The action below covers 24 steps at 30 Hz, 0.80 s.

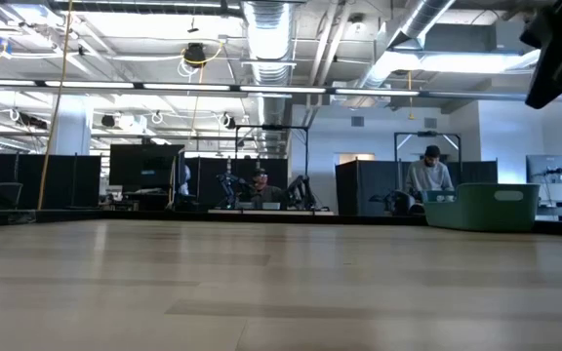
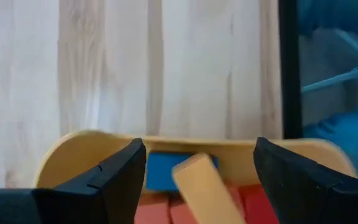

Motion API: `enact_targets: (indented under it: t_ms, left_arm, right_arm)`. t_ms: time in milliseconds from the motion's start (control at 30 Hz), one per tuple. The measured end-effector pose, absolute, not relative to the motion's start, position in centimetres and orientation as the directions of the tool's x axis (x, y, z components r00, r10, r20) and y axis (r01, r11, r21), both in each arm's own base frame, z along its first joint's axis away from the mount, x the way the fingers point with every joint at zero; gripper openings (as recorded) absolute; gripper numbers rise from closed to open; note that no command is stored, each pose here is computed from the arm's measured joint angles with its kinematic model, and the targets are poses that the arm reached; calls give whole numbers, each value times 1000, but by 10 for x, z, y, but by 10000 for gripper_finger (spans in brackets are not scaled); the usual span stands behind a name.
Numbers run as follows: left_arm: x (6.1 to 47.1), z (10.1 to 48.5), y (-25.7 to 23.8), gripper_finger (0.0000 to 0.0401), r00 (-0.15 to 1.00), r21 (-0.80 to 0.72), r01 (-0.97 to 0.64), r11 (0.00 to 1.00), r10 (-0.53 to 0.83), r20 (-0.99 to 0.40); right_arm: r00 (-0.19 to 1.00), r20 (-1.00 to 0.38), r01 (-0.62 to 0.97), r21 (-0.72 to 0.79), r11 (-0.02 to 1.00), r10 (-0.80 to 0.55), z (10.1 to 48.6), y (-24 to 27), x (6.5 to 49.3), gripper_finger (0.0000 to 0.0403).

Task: Sort blocks by size
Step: Return to Home Position

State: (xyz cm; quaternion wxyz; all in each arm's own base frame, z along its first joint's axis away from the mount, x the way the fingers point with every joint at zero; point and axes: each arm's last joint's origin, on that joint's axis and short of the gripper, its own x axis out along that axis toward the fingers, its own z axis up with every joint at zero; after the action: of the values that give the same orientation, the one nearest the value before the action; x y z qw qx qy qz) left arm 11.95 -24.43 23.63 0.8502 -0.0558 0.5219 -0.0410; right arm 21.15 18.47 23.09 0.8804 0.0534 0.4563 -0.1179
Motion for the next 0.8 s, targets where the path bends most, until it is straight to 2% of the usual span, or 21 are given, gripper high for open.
enact_targets:
  t_ms: [333,500,633,700,800]
  left_arm:
    - [147,238,-231,285,516,-160,-151,975,-60,-855]
    - [162,239,-221,285,569,-109,-172,979,8,-822]
    - [179,241,-212,285,600,-133,-238,962,38,-799]
    - [190,243,-208,285,628,-149,-240,959,37,-777]
    - [205,247,-204,285,667,-129,-143,981,-1,-745]
  right_arm:
    - [553,-815,251,-37,967,-175,231,177,219,216]
    - [579,-799,202,-52,978,-162,236,174,226,216]
    - [624,-763,157,-87,984,-167,250,175,230,216]
    - [652,-736,140,-117,983,-180,257,176,232,216]
    - [679,-711,106,-150,983,-182,267,177,230,216]
